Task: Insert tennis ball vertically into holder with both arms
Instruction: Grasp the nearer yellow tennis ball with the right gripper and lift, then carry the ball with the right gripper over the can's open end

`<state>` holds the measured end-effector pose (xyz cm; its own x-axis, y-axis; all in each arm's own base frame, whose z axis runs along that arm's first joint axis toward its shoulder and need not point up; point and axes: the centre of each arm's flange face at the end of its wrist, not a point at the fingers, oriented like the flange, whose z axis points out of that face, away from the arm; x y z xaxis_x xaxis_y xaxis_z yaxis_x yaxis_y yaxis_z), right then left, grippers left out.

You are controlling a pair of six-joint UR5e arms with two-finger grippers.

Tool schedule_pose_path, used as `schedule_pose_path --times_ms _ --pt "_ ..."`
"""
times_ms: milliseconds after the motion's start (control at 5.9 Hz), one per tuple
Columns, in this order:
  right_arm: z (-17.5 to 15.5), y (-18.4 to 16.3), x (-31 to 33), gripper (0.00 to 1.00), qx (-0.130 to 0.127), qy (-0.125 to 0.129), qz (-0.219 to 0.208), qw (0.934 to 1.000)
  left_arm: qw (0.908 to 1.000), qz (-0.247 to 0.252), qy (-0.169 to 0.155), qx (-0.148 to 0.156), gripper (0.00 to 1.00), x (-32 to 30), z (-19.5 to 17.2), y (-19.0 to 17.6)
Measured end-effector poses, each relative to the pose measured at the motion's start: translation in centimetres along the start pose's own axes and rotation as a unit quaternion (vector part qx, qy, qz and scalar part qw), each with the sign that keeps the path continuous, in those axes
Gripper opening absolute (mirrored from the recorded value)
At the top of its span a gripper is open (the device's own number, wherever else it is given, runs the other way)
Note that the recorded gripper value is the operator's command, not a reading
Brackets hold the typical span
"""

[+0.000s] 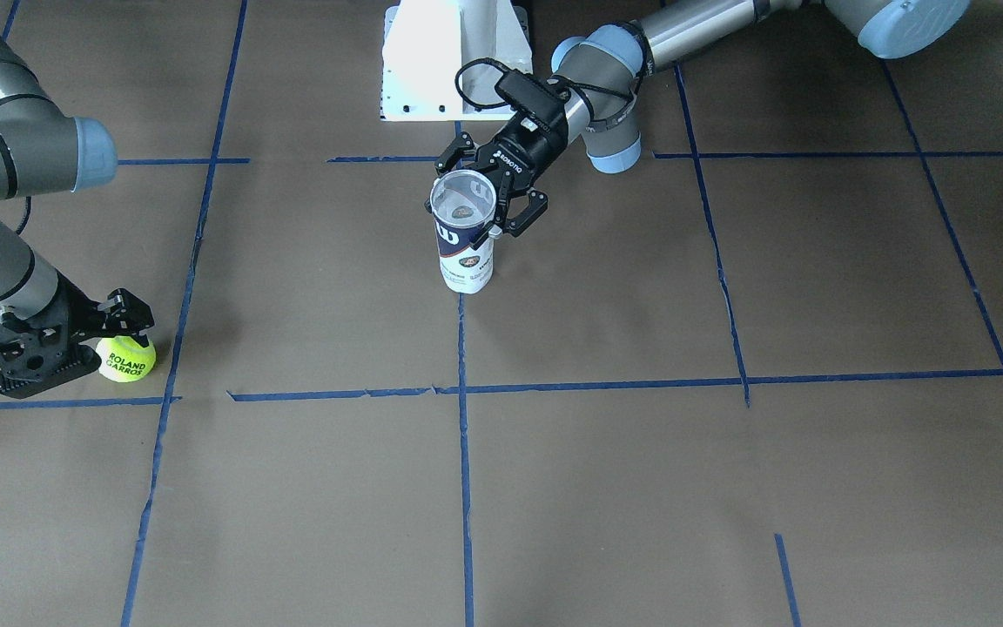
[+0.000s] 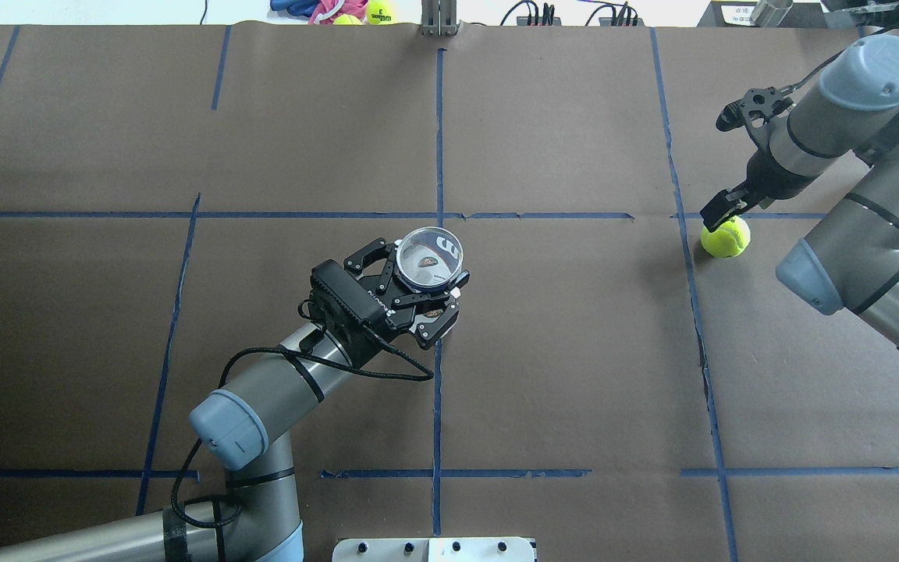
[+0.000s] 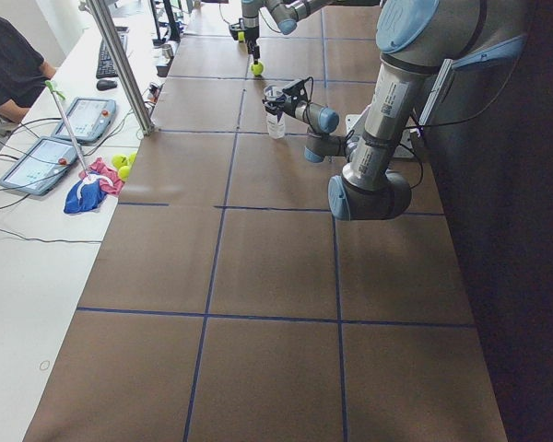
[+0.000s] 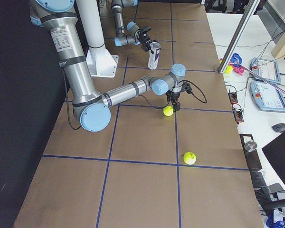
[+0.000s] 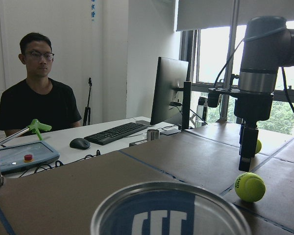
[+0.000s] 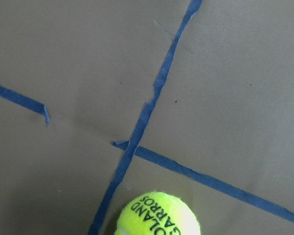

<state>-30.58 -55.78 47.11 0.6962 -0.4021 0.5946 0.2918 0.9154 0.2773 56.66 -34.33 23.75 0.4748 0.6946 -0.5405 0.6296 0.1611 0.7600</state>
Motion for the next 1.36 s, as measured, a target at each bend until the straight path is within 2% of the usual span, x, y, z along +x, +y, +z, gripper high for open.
schedule_pose_path --times_ms 170,339,509,678,848,1018,1187,1357 --pt "1.6 0.2 -0.8 1.00 -0.009 0.013 -0.007 0.9999 1.0000 -0.001 0.001 -0.001 0.78 0.2 -0.1 0.2" --pt "2.9 0.4 -1.0 0.68 -0.015 0.025 -0.012 0.9995 1.0000 -0.001 0.001 -0.001 0.78 0.3 -0.1 0.2" --pt "3.7 0.5 -1.2 0.24 -0.018 0.035 -0.015 0.9991 1.0000 0.000 0.001 -0.001 0.78 0.3 -0.1 0.3" --pt "3.9 0.4 -1.3 0.03 -0.018 0.039 -0.019 0.9989 1.0000 0.000 0.001 -0.002 0.78 0.3 -0.1 0.4" --pt "3.2 0.3 -1.8 0.03 -0.011 0.036 -0.022 0.9991 1.0000 0.000 0.001 -0.004 0.78 0.4 -0.2 0.6" --pt "0.0 -0.2 -3.2 0.03 0.012 0.016 -0.026 0.9995 1.0000 0.000 0.003 -0.006 0.78 0.6 -0.3 0.8" --pt "-5.1 -1.1 -5.8 0.04 0.044 -0.028 -0.009 0.9986 0.9999 0.000 0.005 -0.009 0.81 1.0 -0.5 1.2" --pt "-10.9 -2.1 -10.3 0.04 0.072 -0.091 0.036 0.9926 0.9999 -0.001 0.006 -0.011 0.82 1.4 -0.7 1.4"
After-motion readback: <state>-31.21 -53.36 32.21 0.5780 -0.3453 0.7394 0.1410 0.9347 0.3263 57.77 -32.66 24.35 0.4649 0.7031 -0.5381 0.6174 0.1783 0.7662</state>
